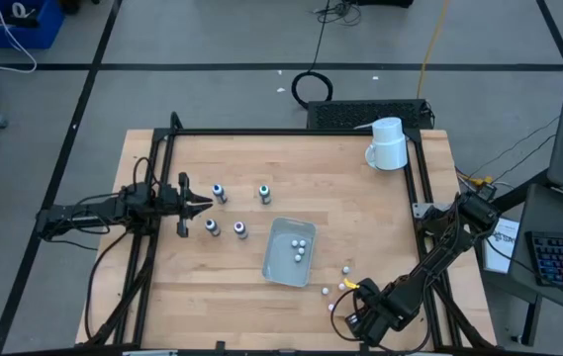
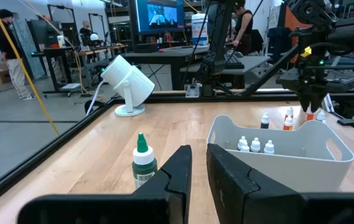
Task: Pick & Place food coloring
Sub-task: Put the small yellow food coloring bottle into the white bin
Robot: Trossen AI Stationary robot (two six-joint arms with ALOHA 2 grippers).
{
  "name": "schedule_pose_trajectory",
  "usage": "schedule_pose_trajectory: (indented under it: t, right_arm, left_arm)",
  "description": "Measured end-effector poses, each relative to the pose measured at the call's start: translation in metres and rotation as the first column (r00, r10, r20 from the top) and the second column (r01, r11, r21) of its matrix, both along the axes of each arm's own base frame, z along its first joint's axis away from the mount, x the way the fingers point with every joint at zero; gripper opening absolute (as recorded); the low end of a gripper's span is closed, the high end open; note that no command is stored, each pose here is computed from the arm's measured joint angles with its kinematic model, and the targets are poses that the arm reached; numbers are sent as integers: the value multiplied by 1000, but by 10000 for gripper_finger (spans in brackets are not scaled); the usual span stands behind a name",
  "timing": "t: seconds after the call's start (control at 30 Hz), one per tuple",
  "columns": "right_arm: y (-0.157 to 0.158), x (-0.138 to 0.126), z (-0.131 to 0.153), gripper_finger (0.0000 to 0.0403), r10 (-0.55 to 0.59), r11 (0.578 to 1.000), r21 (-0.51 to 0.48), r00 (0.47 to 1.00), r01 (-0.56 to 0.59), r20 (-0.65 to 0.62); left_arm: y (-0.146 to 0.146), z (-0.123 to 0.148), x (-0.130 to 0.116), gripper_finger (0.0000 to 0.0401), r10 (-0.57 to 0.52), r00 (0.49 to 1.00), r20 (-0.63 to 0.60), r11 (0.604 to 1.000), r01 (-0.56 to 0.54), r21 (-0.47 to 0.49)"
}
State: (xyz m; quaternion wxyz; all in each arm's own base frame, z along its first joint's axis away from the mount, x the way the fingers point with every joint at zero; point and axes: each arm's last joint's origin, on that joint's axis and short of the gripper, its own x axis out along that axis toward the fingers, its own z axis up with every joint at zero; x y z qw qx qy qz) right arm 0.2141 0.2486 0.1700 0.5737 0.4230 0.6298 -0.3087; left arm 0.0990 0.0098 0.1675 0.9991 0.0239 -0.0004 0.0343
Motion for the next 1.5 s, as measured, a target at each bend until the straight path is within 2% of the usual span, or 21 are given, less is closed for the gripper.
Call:
schedule_pose_trajectory:
  t: [0.53,0.7,0.93,1.03,1.17,1.3,1.5]
  right_arm:
    - [0,1,5,51,21,999,25,999,-21,27]
    - [-5,3,29,50,28,998,46,997,-31,66]
    - [-28,-1,73,49,37,998,-46,987,-31,154]
    - [-43,-1,86,49,79,993,-102,975,-59,210]
    - [-70,9,101,48,191,967,-219,936,-128,296]
    - [-99,28,110,48,350,910,-346,869,-228,350]
    - [-142,69,119,47,570,801,-479,701,-359,428]
  left_arm:
    - [0,0,0,58,0,1000,0,1000,0,0]
    - [0,0,0,58,0,1000,0,1000,0,0]
    - [0,0,0,58,0,1000,-1,1000,0,0]
    - [0,0,0,58,0,1000,0,1000,0,0]
    - [0,0,0,58,0,1000,0,1000,0,0]
    - [0,0,0,58,0,1000,0,1000,0,0]
    - [0,0,0,58,0,1000,0,1000,0,0]
